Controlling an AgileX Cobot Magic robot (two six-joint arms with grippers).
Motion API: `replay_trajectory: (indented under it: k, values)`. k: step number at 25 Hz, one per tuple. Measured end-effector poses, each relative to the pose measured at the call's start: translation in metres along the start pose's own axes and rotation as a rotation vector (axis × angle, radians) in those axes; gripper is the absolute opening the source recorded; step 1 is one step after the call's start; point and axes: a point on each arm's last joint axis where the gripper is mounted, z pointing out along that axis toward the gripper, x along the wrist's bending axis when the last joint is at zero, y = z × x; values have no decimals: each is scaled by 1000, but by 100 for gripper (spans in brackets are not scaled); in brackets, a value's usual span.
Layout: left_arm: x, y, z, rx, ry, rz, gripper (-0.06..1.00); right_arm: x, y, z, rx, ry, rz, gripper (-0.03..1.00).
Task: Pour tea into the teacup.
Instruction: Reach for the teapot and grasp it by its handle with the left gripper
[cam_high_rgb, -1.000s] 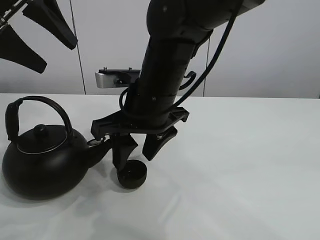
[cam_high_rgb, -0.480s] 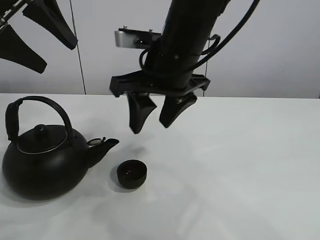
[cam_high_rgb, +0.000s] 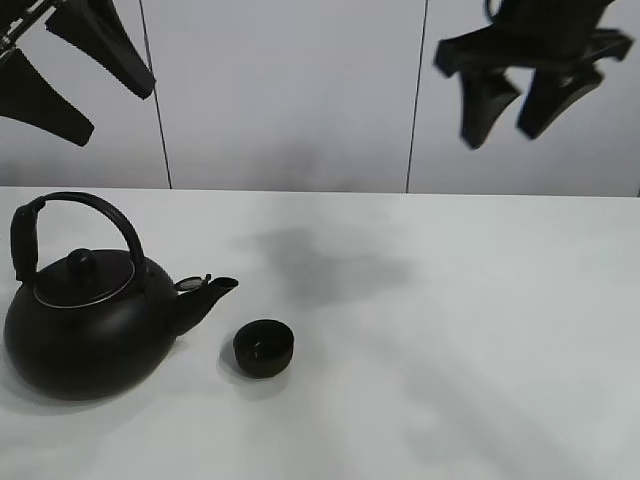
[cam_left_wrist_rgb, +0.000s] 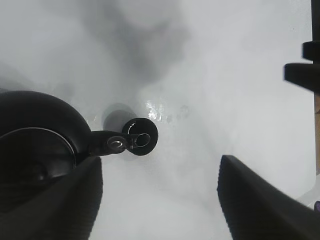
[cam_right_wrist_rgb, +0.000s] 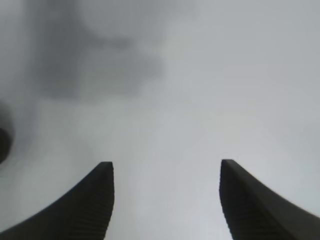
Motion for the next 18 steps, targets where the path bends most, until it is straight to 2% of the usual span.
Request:
replay_trajectory:
  k: [6,10,13,15,18]
  values:
    - [0,0,0,-1,0,0,48,-90,-33,-93,-134,-232,166,42]
    - [0,0,0,-2,0,0,48,-123,-80,-179,-272,-391,296,42]
    - [0,0,0,-3,1,0,48,-113,-119,-243,-406,-491,359,42]
    - [0,0,0,-4,1,0,48,-86,-145,-283,-518,-522,358,42]
    - [0,0,0,-4,1,0,48,-39,-184,-327,-675,-499,311,42]
